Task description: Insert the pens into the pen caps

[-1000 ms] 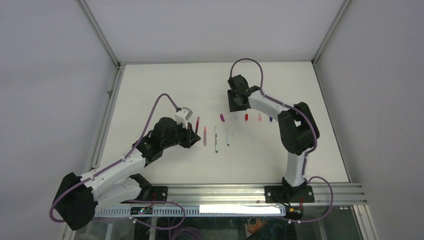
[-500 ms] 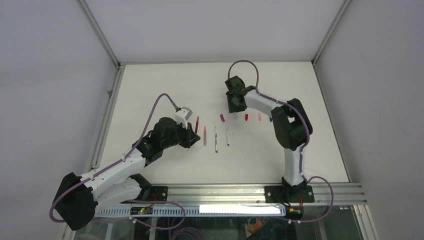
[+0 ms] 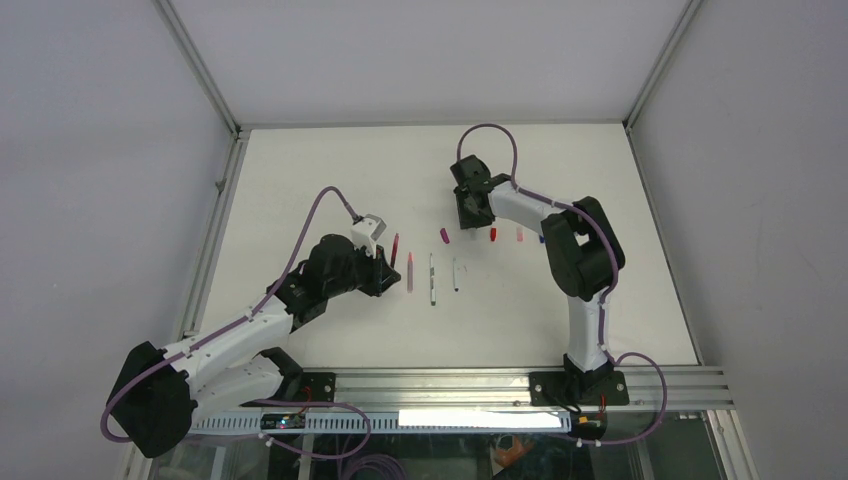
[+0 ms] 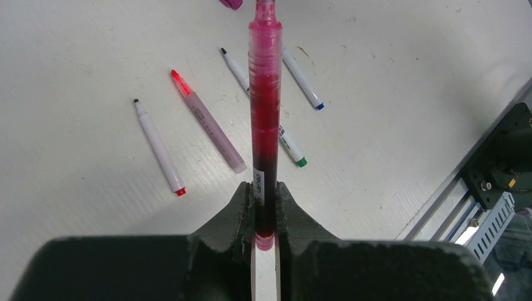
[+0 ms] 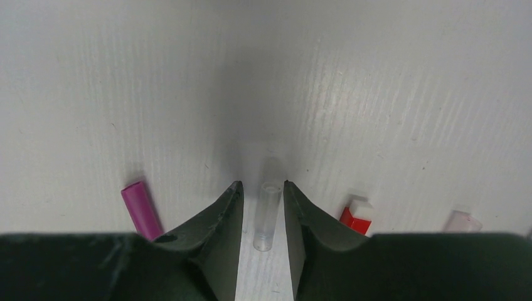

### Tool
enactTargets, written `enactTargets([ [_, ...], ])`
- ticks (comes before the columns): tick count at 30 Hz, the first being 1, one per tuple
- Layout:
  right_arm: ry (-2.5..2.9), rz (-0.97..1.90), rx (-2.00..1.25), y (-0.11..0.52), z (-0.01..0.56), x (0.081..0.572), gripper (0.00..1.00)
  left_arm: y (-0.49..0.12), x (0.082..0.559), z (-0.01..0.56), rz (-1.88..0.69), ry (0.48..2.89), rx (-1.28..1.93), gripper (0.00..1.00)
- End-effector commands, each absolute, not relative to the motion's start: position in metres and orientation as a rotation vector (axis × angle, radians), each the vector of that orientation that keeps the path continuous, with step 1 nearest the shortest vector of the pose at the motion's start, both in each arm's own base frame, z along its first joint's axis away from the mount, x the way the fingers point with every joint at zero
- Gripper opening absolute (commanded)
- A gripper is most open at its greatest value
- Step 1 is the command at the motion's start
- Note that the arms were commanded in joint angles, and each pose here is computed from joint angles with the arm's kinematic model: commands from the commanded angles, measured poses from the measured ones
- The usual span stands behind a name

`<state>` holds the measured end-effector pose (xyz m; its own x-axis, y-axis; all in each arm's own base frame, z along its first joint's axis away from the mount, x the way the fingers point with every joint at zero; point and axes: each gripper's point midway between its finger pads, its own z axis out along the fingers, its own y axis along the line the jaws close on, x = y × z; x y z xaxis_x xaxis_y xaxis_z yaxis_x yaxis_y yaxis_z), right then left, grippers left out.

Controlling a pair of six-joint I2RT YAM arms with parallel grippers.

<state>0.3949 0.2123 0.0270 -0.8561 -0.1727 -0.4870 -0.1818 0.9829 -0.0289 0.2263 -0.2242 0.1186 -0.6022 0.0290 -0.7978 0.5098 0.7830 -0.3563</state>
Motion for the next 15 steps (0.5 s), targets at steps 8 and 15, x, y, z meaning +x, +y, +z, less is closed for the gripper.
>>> enactTargets([
  [8, 2.637, 0.012, -0.254, 0.209, 0.018, 0.389, 0.22, -0.228, 0.229, 0.124, -0.727, 2.097, 0.422, 0.00],
  [15, 2.642, 0.019, -0.261, 0.211, 0.019, 0.390, 0.00, -0.227, 0.230, 0.122, -0.718, 2.102, 0.419, 0.00],
])
